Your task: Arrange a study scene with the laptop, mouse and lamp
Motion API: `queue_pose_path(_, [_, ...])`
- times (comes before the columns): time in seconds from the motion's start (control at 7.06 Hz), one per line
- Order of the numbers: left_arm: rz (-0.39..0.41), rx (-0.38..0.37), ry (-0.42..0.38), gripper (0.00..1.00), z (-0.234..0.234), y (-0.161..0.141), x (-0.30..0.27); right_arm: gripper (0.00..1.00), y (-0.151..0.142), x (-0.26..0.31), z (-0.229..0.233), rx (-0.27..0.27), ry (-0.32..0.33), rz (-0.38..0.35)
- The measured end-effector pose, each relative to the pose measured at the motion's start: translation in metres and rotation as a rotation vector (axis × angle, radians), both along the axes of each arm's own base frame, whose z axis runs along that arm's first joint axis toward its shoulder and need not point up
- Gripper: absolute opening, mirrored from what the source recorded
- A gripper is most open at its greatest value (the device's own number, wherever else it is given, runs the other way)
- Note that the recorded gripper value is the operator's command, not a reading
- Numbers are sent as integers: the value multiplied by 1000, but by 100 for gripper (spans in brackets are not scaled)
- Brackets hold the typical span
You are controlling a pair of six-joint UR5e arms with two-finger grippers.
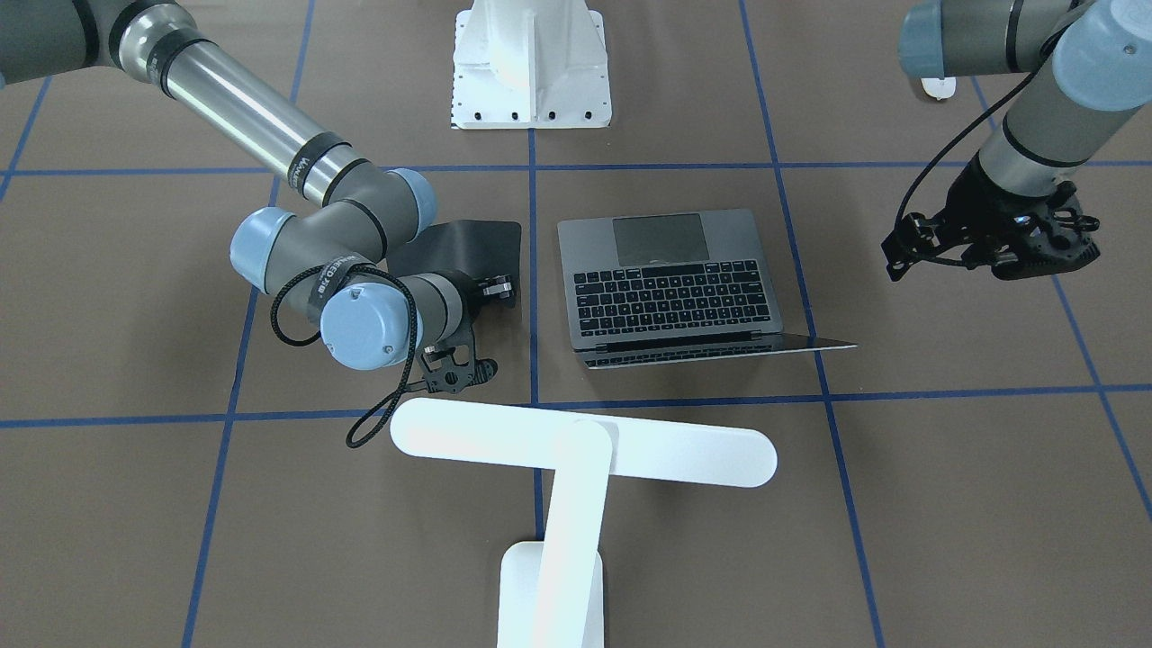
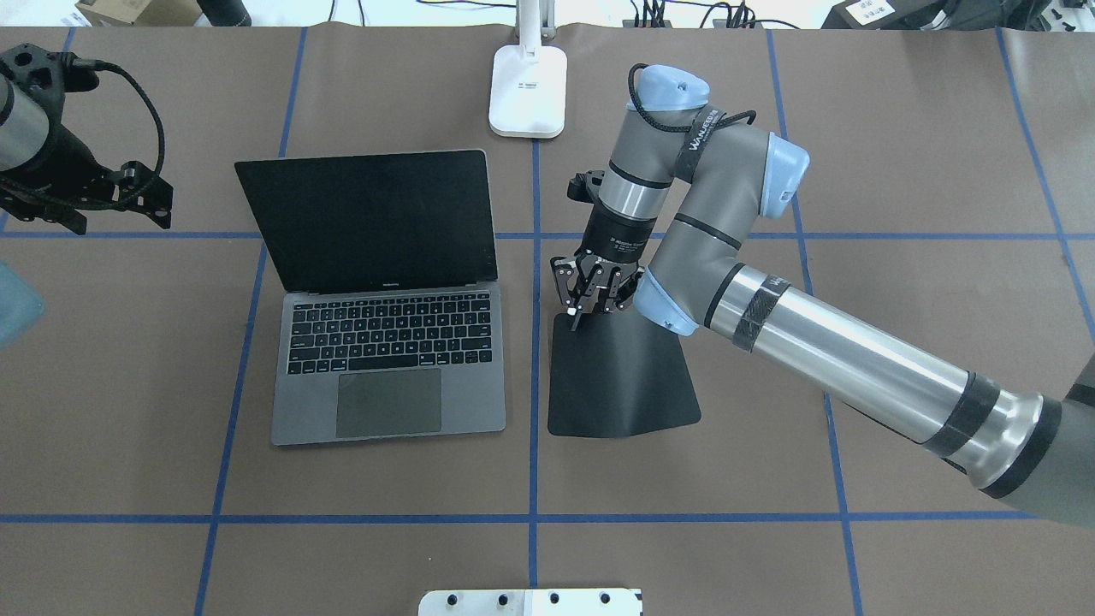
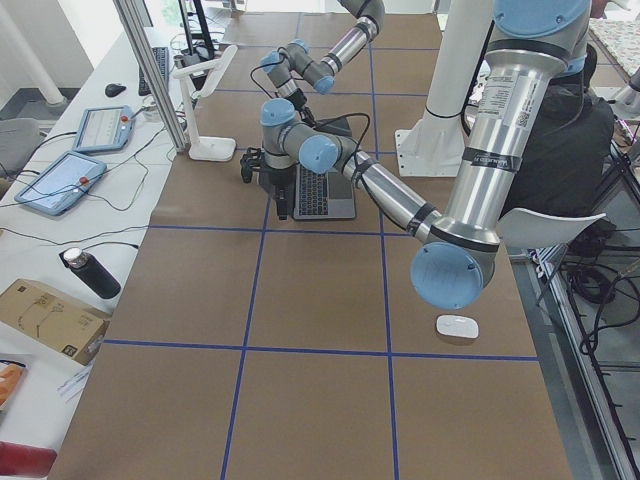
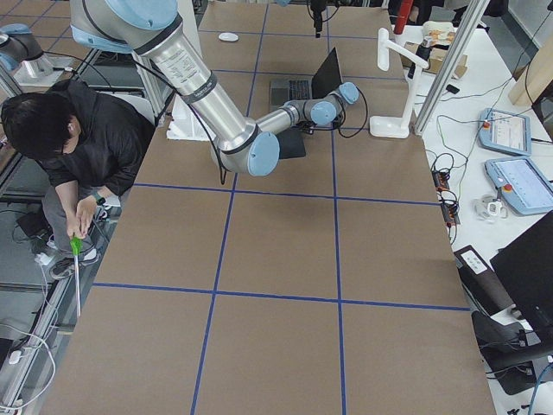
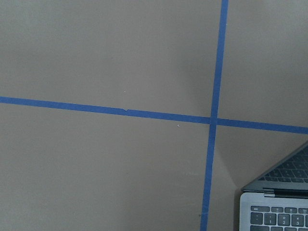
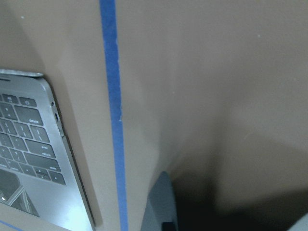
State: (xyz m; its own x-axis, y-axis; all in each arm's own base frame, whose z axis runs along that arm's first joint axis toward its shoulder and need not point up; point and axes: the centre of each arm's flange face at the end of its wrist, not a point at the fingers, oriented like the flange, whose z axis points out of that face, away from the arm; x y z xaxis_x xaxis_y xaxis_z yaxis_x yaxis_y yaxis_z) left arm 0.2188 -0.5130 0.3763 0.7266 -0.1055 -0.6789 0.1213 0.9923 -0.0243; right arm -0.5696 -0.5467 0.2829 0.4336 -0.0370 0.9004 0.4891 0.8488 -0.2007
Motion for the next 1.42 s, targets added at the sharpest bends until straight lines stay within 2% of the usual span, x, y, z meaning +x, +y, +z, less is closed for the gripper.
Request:
queue_pose_path(0.42, [2,-4,-3,100,2,-1,1,99,0,0,1,17,-8,4])
queue_pose_path(0.71, [2,-9,-6,100,5,-2,2,99,-3,0,-10,48,-7,20])
queue_pose_path(1.13, [2,-22,-14,100,15,-6,5,99,-15,2,-17,175,4,97])
queue_pose_path(1.42, [5,-18,-8,100,14,-6,5,99,-32,19,-21,208,-3,143])
